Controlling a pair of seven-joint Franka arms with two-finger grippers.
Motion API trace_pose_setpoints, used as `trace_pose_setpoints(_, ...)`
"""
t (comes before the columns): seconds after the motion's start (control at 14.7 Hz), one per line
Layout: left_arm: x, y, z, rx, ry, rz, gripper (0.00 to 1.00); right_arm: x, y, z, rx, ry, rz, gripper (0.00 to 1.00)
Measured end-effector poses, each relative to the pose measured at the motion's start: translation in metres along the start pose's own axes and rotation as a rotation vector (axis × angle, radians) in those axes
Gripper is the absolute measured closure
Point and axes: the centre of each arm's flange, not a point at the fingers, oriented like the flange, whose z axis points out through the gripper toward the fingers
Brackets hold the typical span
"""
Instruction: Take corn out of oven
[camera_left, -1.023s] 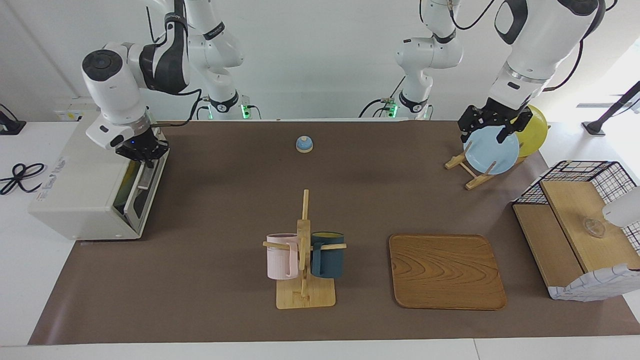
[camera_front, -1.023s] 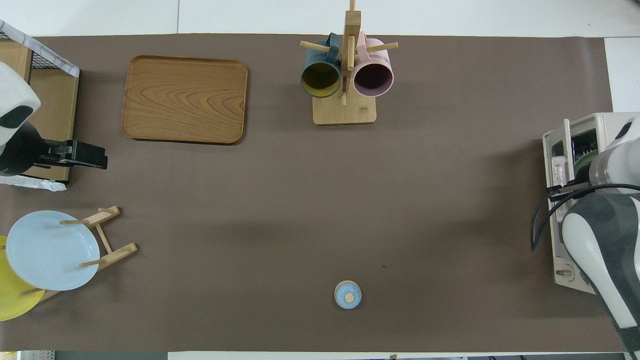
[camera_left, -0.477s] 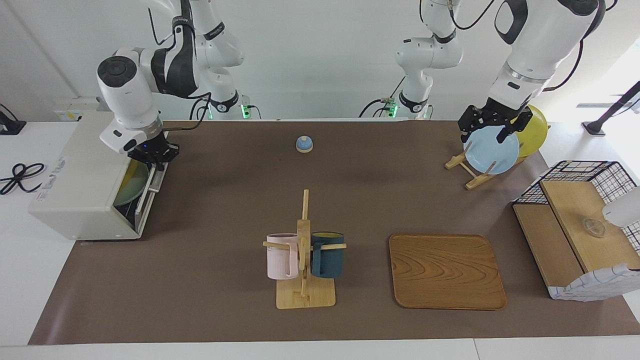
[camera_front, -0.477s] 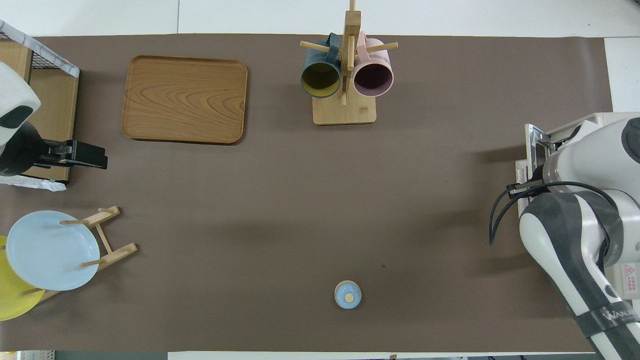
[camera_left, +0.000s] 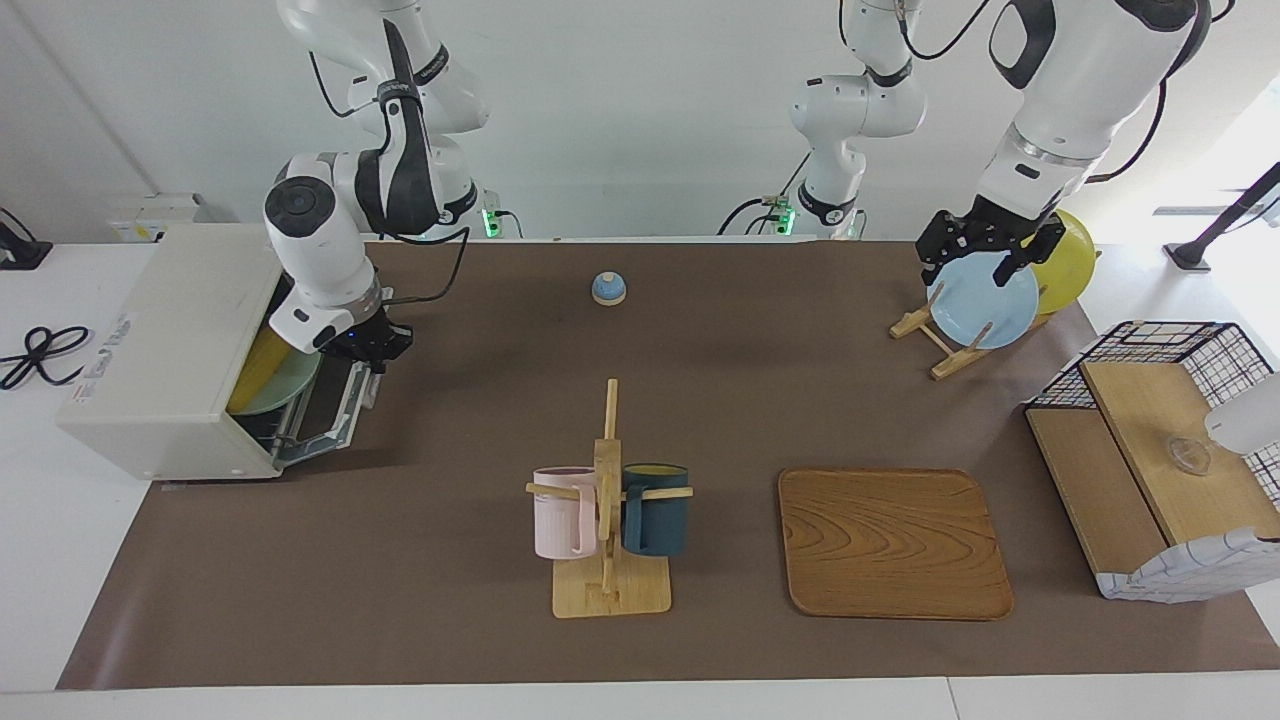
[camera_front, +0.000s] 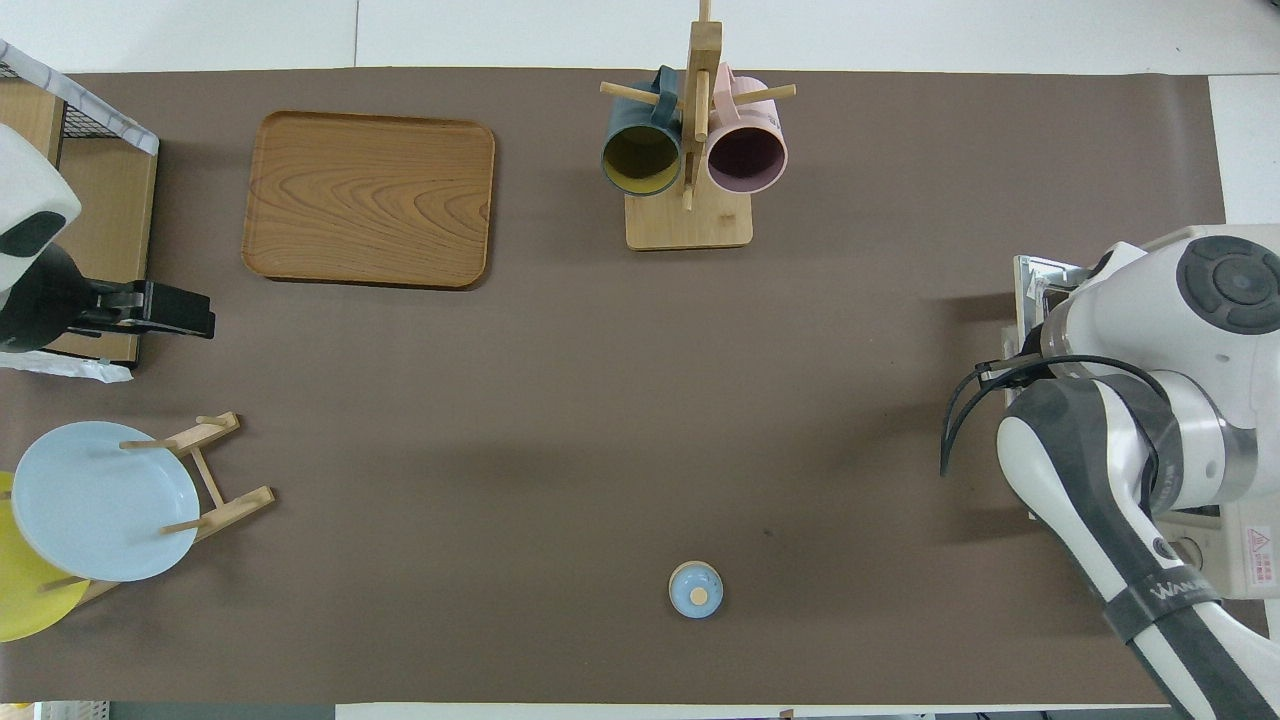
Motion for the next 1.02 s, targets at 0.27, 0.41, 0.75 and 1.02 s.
trace_pose_setpoints(0.27,0.0,0.0,0.0,0.0,0.0,0.0,0.0,-0.002,-0.009,0.014,0.001,0.013,0.002,0.99)
trace_pose_setpoints(0.41,0.0,0.0,0.0,0.0,0.0,0.0,0.0,-0.004,-0.011,0.02,0.002,0.028,-0.001,0.99)
trace_pose_setpoints(0.75,0.0,0.0,0.0,0.0,0.0,0.0,0.0,-0.007,-0.012,0.026,0.003,0.033,-0.003,0.99)
trace_pose_setpoints(1.02,0.0,0.0,0.0,0.0,0.0,0.0,0.0,-0.01,-0.014,0.032,0.005,0.037,-0.003,0.99)
